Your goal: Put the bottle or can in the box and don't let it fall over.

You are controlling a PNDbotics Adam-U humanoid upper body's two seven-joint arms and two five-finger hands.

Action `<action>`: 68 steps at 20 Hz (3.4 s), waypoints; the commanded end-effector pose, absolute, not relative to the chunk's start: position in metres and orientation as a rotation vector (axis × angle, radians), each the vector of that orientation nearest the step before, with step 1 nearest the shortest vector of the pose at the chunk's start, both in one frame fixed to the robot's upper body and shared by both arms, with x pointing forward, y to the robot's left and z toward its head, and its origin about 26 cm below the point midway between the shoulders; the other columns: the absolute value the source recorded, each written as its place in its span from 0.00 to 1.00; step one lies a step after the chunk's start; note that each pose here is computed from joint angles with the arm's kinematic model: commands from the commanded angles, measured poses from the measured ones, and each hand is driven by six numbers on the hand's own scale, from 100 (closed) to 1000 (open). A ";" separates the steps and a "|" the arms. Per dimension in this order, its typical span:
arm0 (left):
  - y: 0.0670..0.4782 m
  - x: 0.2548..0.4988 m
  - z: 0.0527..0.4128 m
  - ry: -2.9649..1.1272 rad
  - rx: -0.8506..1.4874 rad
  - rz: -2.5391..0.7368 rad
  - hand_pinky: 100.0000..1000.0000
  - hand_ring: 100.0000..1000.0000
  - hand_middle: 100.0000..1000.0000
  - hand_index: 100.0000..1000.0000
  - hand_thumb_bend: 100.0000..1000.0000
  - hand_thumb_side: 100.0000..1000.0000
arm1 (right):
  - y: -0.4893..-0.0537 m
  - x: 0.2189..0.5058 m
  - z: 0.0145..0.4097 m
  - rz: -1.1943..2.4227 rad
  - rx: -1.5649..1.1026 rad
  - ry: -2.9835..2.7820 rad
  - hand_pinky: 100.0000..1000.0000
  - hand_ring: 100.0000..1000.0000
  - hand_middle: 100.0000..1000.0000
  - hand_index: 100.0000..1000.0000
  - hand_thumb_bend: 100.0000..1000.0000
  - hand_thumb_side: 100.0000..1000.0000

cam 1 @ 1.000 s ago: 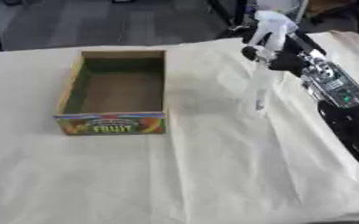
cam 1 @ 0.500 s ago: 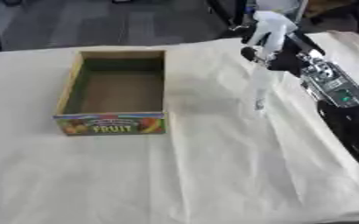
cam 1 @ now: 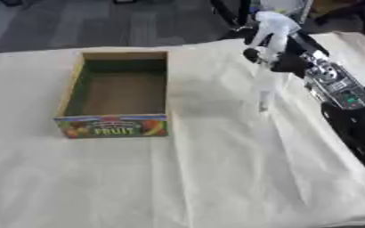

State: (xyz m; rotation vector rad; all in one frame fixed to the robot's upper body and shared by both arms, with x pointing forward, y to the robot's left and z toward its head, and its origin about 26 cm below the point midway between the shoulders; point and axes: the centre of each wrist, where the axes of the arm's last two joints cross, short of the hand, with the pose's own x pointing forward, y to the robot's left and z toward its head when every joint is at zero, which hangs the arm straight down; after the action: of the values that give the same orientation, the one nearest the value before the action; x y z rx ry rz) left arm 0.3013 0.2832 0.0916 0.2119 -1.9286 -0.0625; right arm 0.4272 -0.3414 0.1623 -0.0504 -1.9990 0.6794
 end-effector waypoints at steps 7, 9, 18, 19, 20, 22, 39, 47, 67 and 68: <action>0.284 0.302 0.100 -1.957 0.217 -0.081 0.69 0.63 0.73 0.82 0.40 0.74 | -0.345 0.431 0.182 0.690 -0.099 -2.040 0.83 0.74 0.63 0.96 0.42 0.22; 0.284 0.302 0.100 -1.957 0.215 -0.082 0.69 0.64 0.73 0.82 0.40 0.74 | -0.345 0.431 0.184 0.690 -0.098 -2.043 0.83 0.74 0.63 0.96 0.42 0.22; 0.283 0.302 0.100 -1.958 0.213 -0.083 0.69 0.64 0.73 0.82 0.40 0.74 | -0.345 0.433 0.186 0.683 -0.103 -2.047 0.83 0.74 0.63 0.95 0.43 0.22; 0.283 0.302 0.100 -1.958 0.213 -0.083 0.69 0.64 0.73 0.82 0.40 0.74 | -0.345 0.433 0.187 0.684 -0.102 -2.048 0.83 0.74 0.63 0.95 0.43 0.22; 0.283 0.302 0.100 -1.957 0.213 -0.083 0.69 0.64 0.73 0.82 0.40 0.74 | -0.345 0.433 0.187 0.684 -0.102 -2.050 0.83 0.73 0.63 0.95 0.43 0.22; 0.283 0.302 0.100 -1.957 0.213 -0.084 0.69 0.64 0.73 0.82 0.40 0.74 | -0.344 0.433 0.189 0.686 -0.101 -2.053 0.83 0.73 0.63 0.95 0.43 0.22; 0.284 0.302 0.099 -1.954 0.213 -0.083 0.69 0.64 0.73 0.82 0.40 0.74 | -0.342 0.433 0.196 0.693 -0.098 -2.070 0.83 0.73 0.63 0.96 0.44 0.21; 0.284 0.301 0.099 -1.953 0.214 -0.082 0.69 0.64 0.73 0.82 0.40 0.74 | -0.342 0.432 0.199 0.697 -0.097 -2.073 0.83 0.73 0.62 0.95 0.45 0.21; 0.283 0.302 0.099 -1.954 0.215 -0.082 0.69 0.64 0.73 0.82 0.40 0.74 | -0.341 0.431 0.197 0.681 -0.065 -2.059 0.63 0.34 0.22 0.54 0.20 0.00; 0.283 0.302 0.099 -1.954 0.215 -0.082 0.69 0.64 0.73 0.82 0.40 0.74 | -0.341 0.431 0.197 0.678 -0.064 -2.059 0.63 0.34 0.21 0.54 0.20 0.00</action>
State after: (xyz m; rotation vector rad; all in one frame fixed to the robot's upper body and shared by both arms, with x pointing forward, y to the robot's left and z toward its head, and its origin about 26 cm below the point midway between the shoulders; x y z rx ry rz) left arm 0.3014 0.2830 0.0916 0.2104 -1.9287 -0.0641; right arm 0.4325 -0.3346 0.1797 -0.0375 -2.0298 0.6643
